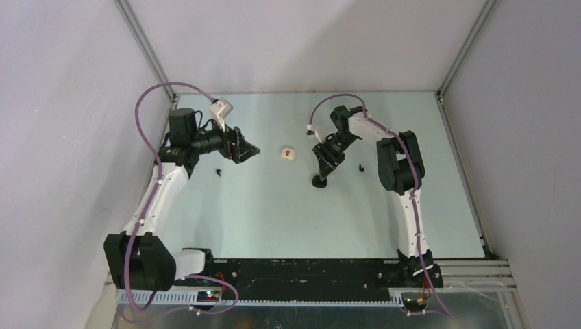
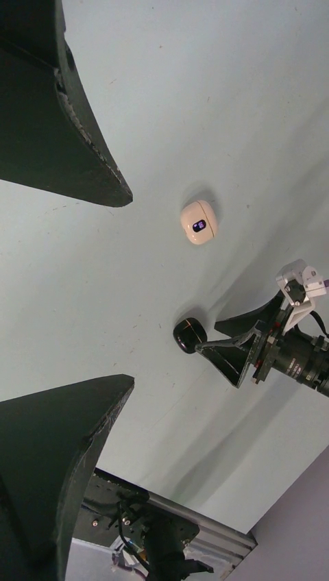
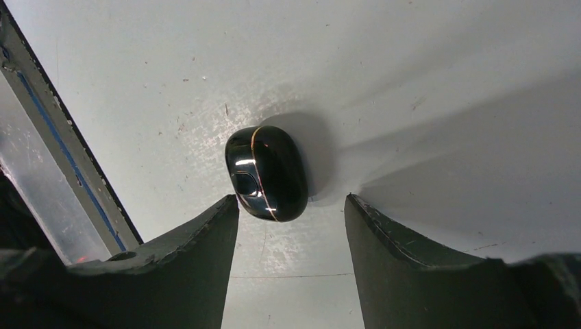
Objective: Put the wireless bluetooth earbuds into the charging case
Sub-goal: Pick up the charging case at the center of the board.
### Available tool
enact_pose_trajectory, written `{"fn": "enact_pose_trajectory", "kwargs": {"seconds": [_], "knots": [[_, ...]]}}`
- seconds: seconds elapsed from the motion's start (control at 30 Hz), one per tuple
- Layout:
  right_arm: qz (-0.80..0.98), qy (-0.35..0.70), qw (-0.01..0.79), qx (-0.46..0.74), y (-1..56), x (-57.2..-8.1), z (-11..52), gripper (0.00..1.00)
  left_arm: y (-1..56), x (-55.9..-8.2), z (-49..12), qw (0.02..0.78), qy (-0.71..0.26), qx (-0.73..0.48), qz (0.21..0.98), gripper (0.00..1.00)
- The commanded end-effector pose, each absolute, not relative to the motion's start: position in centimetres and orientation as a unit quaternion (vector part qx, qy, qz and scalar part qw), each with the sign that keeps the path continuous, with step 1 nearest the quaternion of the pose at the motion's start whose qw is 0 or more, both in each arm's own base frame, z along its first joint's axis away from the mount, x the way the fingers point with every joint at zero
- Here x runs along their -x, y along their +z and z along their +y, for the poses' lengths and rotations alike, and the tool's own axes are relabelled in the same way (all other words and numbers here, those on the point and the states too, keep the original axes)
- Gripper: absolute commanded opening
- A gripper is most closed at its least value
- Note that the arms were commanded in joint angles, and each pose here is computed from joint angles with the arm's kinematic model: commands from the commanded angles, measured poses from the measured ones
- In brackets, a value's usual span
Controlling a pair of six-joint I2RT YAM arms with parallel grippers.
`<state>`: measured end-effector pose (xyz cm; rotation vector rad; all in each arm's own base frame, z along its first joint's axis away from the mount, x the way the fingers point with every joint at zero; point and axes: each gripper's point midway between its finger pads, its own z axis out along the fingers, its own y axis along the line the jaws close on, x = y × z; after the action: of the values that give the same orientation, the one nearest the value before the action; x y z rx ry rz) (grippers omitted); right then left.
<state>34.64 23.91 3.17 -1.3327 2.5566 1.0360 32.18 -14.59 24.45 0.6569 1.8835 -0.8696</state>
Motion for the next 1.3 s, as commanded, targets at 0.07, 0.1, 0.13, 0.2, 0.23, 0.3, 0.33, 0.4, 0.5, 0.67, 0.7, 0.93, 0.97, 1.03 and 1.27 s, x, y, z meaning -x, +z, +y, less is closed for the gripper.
{"fn": "enact_pose_trajectory", "kwargs": {"seconds": [0.07,0.1,0.13,0.2,0.23,0.3,0.33,0.4,0.5,0.67,0.7,0.93,0.97,1.03,1.27], "knots": [[0.839,0.32,0.003,0.439,1.5,-33.6,23.6,0.63,24.9,-31.8,-15.1,0.47,-0.357,-0.288,0.754,0.99],[0.841,0.317,0.001,0.438,1.4,-33.6,23.6,0.62,24.9,-31.8,-15.1,0.47,-0.357,-0.288,0.754,0.99],[0.842,0.314,0.0,0.438,1.2,-33.5,23.6,0.61,24.9,-31.8,-15.2,0.469,-0.358,-0.288,0.754,0.99],[0.847,0.308,-0.004,0.433,0.8,-33.4,23.5,0.57,24.9,-31.7,-15.3,0.469,-0.36,-0.289,0.753,0.99],[0.847,0.307,-0.006,0.434,0.8,-33.3,23.6,0.56,25.0,-31.7,-15.3,0.47,-0.359,-0.289,0.753,0.99],[0.847,0.304,-0.007,0.436,0.7,-33.2,23.7,0.56,25.0,-31.6,-15.3,0.469,-0.36,-0.289,0.752,0.99],[0.848,0.302,-0.009,0.435,0.6,-33.0,23.7,0.56,25.0,-31.6,-15.3,0.471,-0.36,-0.29,0.752,0.99],[0.849,0.296,-0.01,0.436,0.5,-33.0,23.7,0.54,25.1,-31.6,-15.4,0.47,-0.361,-0.29,0.751,0.99],[0.851,0.293,-0.015,0.436,0.2,-32.8,23.8,0.49,25.1,-31.5,-15.5,0.47,-0.362,-0.292,0.75,0.99],[0.849,0.303,-0.029,0.432,0.2,-32.2,24.2,0.46,25.1,-31.5,-15.7,0.469,-0.362,-0.293,0.75,0.99],[0.849,0.306,-0.032,0.431,0.2,-32.1,24.3,0.44,25.1,-31.5,-15.7,0.469,-0.362,-0.292,0.75,0.99],[0.84,0.337,-0.051,0.421,0.7,-31.2,25.3,0.12,24.7,-31.5,-16.2,0.465,-0.364,-0.295,0.751,1.0],[0.839,0.342,-0.052,0.42,0.8,-31.1,25.3,0.07,24.7,-31.5,-16.2,0.465,-0.364,-0.294,0.752,0.99],[0.83,0.371,-0.045,0.414,1.8,-31.0,25.9,0.02,24.4,-31.6,-16.3,0.463,-0.365,-0.292,0.753,0.99],[0.815,0.423,0.028,0.395,6.3,-32.4,26.1,0.0,23.4,-32.5,-16.7,0.465,-0.367,-0.272,0.758,0.99]]}}
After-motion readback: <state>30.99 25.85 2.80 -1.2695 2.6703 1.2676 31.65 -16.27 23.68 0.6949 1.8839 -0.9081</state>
